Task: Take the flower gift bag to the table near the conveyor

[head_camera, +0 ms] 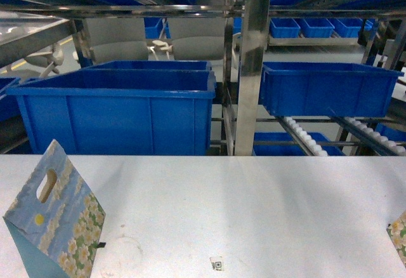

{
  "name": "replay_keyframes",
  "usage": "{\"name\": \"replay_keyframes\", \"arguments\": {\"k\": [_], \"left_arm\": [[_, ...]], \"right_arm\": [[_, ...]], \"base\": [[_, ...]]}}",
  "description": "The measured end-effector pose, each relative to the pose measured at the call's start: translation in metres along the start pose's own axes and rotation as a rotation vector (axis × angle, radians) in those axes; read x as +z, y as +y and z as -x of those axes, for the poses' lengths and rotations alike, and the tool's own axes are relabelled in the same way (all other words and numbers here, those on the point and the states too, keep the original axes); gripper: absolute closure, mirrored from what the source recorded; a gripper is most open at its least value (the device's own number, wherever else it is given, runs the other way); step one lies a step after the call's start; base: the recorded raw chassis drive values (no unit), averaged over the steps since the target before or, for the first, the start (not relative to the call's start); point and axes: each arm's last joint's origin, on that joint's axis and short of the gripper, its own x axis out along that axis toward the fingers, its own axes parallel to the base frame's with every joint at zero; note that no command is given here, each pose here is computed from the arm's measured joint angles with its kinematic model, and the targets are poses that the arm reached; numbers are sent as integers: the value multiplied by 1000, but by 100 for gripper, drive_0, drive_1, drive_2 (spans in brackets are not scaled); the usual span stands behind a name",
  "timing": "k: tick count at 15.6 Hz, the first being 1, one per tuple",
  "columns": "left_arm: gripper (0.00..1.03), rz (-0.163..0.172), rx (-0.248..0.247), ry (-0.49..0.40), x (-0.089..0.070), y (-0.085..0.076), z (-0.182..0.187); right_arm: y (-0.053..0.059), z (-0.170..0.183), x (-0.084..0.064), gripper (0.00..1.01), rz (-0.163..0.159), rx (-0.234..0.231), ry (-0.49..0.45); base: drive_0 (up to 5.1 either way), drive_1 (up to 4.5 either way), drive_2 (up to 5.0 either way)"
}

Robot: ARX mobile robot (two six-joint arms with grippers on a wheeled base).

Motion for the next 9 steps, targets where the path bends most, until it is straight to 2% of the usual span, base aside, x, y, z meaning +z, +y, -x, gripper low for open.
{"name": "replay_keyframes", "arguments": {"k": [1,2,9], "left_arm": [[101,2,26,-37,0,1,3],[101,2,31,-42,1,2,3],[101,2,28,-34,-4,1,2]], "right_arm": [[0,0,-2,99,0,-1,0],[0,0,-3,99,0,0,1],[0,0,-9,99,0,0,3]], "base": [[0,0,0],[0,0,0],[0,0,0]]}}
